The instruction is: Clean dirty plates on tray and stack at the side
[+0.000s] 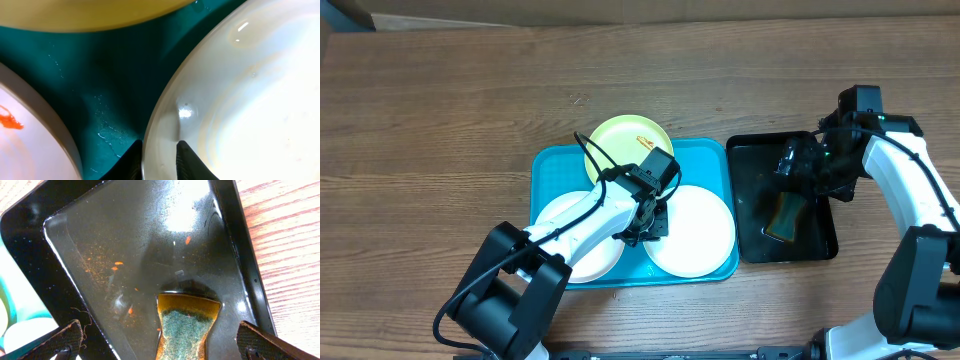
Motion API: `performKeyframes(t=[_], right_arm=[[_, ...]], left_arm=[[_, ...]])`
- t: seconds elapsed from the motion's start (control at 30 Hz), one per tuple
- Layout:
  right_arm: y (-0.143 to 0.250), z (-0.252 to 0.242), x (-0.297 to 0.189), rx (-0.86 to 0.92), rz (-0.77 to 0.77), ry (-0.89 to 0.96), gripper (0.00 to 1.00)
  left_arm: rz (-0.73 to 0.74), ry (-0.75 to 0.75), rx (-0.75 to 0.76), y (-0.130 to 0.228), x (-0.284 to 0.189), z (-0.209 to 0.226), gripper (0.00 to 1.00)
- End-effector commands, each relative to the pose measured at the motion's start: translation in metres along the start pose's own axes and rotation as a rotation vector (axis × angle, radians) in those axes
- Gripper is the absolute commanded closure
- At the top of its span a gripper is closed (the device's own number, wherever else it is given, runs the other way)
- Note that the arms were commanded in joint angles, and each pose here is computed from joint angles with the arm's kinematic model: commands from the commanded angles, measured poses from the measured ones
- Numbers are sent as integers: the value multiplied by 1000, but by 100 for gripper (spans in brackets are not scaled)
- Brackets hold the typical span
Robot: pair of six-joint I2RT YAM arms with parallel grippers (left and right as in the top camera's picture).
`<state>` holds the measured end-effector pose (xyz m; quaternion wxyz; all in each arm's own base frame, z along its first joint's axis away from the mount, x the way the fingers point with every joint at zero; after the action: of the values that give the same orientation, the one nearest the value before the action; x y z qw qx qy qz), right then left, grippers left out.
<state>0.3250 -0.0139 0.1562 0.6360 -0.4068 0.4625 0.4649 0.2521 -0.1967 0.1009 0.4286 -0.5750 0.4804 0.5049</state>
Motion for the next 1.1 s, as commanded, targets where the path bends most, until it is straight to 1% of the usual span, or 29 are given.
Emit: performKeyframes(t=[0.0,0.2,0.33,0.43,0.53,0.93,1.07], right_arm=[[-7,4,-7,-14,-34,-14,0],[-7,4,-7,-14,-34,-14,0],[-7,4,-7,-14,-34,-14,0],[-7,4,-7,-14,-34,-14,0],[-7,4,-7,-14,-34,-14,0],[-7,4,-7,-14,-34,-14,0],[-7,4,-7,-13,-34,-14,0]], left_arm=[[16,-18,14,4,5,2,75],[16,-32,19,5,7,4,79],[17,-23,19,5,6,3,89],[22,-9,12,2,3,1,91],[32,-6,16,-3,-6,0,96],[28,-15,107,-32,-51,3,96],[18,-7,117,-42,-65,5,96]])
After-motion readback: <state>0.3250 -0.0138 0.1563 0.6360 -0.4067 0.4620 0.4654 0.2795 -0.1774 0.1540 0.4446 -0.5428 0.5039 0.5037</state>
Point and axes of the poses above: each gripper's point midway between its finger pads, its own x axis out along the fingers, its own z axis along the line the jaws close on, y = z × x, the point moved 9 cm from there along -x, back along the fingers, and after that the axes turned 8 degrees about -x, right-handed, at the moved point
